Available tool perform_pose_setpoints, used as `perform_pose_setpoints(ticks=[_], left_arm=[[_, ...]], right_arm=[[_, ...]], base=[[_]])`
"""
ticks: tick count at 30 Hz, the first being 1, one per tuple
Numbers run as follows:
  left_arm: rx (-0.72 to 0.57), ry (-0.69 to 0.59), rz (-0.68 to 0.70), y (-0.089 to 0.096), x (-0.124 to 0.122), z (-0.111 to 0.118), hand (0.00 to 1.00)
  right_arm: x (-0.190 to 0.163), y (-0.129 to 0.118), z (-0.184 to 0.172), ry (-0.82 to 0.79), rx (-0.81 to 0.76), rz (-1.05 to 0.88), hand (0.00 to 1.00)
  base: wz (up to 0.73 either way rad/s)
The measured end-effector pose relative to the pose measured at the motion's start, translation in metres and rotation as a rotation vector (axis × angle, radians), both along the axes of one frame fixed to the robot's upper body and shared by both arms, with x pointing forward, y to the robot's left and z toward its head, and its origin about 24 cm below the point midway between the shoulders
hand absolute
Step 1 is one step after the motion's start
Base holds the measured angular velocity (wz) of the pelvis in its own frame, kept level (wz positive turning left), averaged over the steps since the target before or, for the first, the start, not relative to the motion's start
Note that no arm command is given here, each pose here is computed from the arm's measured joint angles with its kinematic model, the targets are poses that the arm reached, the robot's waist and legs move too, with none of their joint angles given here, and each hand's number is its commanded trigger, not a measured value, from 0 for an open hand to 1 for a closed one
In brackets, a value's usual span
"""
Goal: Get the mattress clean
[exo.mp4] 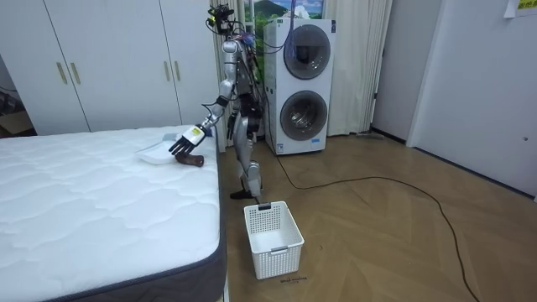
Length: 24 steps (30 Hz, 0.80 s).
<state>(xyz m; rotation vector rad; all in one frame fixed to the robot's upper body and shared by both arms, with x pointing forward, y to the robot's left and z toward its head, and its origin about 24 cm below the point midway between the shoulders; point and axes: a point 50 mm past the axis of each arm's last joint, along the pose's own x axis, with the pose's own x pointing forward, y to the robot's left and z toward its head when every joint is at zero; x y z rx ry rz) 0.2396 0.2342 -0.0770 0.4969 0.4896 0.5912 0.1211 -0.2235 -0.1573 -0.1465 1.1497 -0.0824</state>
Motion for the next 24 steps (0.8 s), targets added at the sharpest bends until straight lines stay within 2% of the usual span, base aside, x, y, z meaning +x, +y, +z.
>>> perform_pose_setpoints(ticks=[7, 11, 15, 20, 24], left_arm=[[-0.052, 0.042, 0.060, 0.007, -0.009, -0.008, 0.00], [-0.098, 0.037, 0.147, 0.015, -0.014, -0.009, 0.00], [-0.115, 0.038, 0.152, 0.016, -0.014, -0.010, 0.00], [-0.109, 0.118, 0.152, 0.028, -0.024, -0.016, 0.00], [-0.124, 0.151, 0.139, 0.029, -0.026, -0.019, 0.00]], right_arm=[[0.003, 0.000, 0.001, -0.009, 0.014, -0.019, 0.00], [0.006, -0.001, 0.002, -0.018, 0.013, -0.026, 0.00], [0.006, -0.001, 0.002, -0.020, 0.014, -0.033, 0.00], [0.008, -0.001, 0.003, -0.024, 0.017, -0.035, 0.00], [0.009, -0.002, 0.003, -0.027, 0.023, -0.032, 0.00]], base=[[0.02], [0.01], [0.10], [-0.01], [0.03]])
